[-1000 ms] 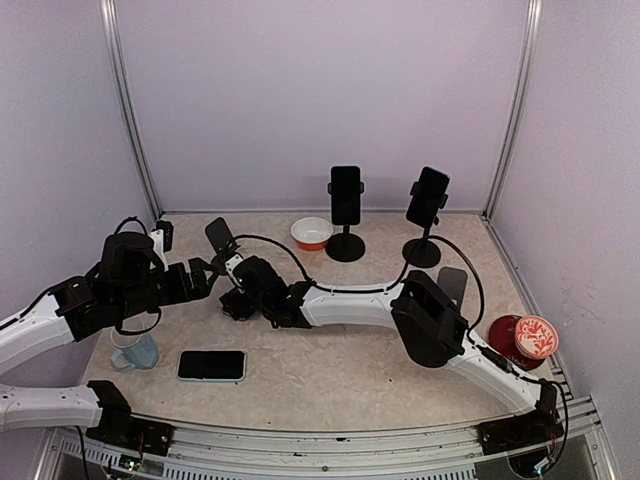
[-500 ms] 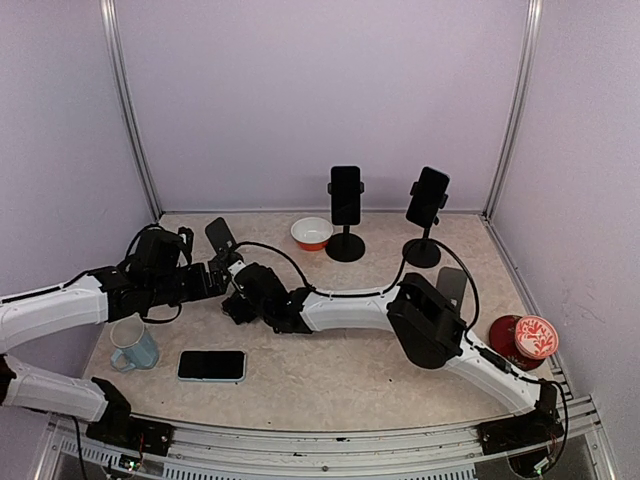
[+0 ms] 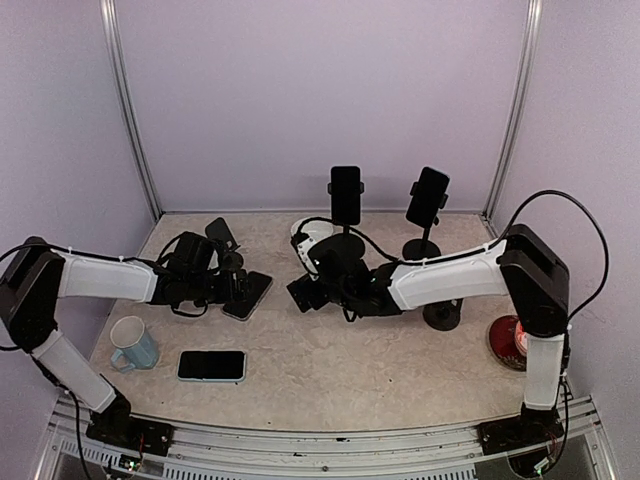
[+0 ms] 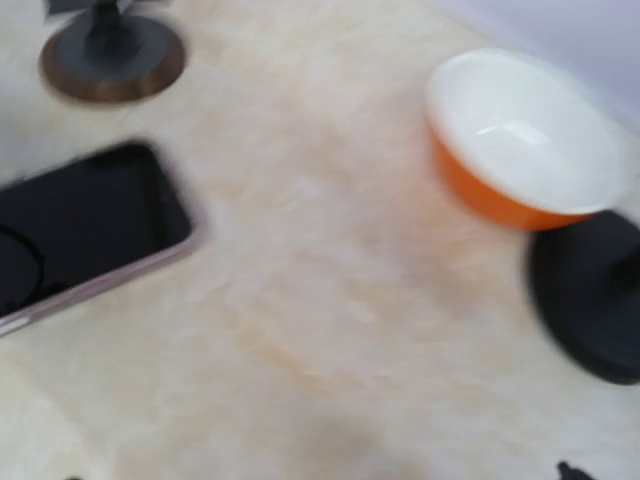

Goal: Place the phone on the phone stand
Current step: Adjust the phone at the center of the board.

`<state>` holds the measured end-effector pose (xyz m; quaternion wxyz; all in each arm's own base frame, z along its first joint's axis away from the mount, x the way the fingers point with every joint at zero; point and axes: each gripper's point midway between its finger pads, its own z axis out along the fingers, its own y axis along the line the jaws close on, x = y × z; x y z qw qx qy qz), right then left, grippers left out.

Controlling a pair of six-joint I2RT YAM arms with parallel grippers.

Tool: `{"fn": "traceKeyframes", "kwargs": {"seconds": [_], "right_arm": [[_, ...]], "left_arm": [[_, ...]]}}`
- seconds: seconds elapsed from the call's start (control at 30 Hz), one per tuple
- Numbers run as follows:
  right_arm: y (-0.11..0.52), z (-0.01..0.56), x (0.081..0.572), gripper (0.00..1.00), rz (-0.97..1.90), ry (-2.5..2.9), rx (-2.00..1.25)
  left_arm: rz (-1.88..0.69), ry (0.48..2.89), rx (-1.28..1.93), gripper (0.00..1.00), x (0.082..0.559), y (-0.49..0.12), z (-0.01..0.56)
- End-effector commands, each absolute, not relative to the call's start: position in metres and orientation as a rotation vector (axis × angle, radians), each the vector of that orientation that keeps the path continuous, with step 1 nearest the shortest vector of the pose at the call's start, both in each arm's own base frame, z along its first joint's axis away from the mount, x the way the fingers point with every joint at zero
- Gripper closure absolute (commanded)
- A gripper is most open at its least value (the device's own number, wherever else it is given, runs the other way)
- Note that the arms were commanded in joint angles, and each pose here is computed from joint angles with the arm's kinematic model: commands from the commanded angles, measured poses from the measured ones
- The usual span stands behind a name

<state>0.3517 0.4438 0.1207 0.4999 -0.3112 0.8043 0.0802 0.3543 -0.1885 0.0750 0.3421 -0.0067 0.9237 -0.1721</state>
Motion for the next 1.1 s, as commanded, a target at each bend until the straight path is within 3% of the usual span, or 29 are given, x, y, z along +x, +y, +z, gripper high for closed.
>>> {"fn": "traceKeyframes", "kwargs": {"seconds": [0.0, 0.53, 0.83, 1.07], "right_arm": [[0.419, 0.162, 0.347, 0.0, 0.22, 1.893, -0.669], [0.361, 0.193, 0.351, 0.0, 0.234, 1.917, -0.542], [0.364, 0.158, 0.355, 0.0, 0.261, 2.05, -0.544], [0.388, 0.134, 0.348, 0.0, 0.364, 2.118, -0.703]], "left_arm": [[-0.417, 2.379, 0.007, 0.01, 0.376, -0.193, 0.07], [-0.526, 2.482, 0.13, 0.01, 0.354, -0.248, 0.028], [-0.908, 2.3, 0.42, 0.01, 0.315, -0.351, 0.08], [-0.849, 2.212, 0.299, 0.01, 0.326, -0.316, 0.128]]}}
